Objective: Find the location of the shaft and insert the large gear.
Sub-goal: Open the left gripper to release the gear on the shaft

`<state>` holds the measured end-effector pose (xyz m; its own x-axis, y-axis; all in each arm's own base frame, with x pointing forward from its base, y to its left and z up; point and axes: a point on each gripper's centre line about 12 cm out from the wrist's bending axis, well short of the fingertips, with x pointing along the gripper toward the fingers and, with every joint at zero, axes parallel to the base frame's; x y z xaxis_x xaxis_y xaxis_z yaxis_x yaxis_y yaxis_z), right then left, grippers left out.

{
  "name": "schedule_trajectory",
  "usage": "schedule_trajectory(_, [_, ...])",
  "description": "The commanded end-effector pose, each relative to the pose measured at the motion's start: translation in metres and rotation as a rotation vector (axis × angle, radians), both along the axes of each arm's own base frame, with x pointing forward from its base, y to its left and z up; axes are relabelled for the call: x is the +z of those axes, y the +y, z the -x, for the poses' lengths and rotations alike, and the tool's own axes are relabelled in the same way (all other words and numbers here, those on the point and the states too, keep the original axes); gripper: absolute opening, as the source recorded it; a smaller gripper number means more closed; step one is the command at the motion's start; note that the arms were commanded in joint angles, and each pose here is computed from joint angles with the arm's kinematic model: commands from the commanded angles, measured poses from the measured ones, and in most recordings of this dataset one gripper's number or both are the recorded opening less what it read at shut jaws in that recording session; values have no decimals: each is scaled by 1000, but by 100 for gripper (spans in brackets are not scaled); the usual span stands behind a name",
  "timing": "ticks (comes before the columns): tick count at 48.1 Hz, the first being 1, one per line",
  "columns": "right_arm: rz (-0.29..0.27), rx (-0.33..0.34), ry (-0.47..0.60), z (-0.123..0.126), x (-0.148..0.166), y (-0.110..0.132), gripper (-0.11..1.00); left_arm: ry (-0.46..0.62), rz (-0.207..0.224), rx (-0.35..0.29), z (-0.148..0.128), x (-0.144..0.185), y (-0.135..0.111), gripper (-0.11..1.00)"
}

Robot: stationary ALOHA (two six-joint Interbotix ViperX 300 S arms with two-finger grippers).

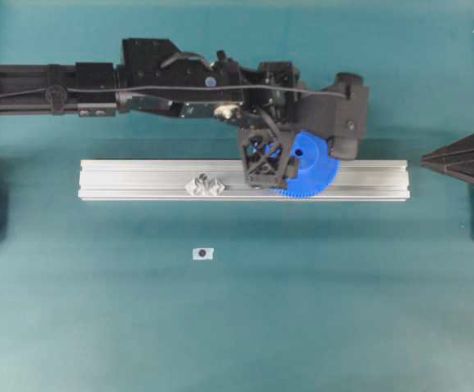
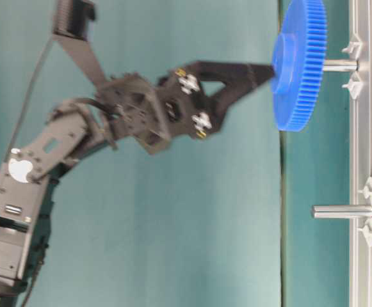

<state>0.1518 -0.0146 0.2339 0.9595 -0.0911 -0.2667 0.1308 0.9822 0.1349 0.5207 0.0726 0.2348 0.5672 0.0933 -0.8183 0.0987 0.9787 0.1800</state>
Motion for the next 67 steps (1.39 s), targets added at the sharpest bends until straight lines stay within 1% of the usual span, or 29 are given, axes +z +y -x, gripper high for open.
schedule_trajectory(1, [-11, -3, -13, -2, 4, 0, 1, -71, -14, 6, -4, 29, 5, 82])
schedule_trajectory(14, [-10, -5, -18, -2, 6, 0, 1, -31, -4, 13, -2, 19, 5, 82])
schedule_trajectory(61, [-10, -5, -15, -1, 4, 0, 1, -30, 0, 16, -3, 18, 4, 81])
schedule_trajectory(67, [-9, -5, -15, -1, 4, 0, 1, -58, 10, 24, -5, 24, 1, 81])
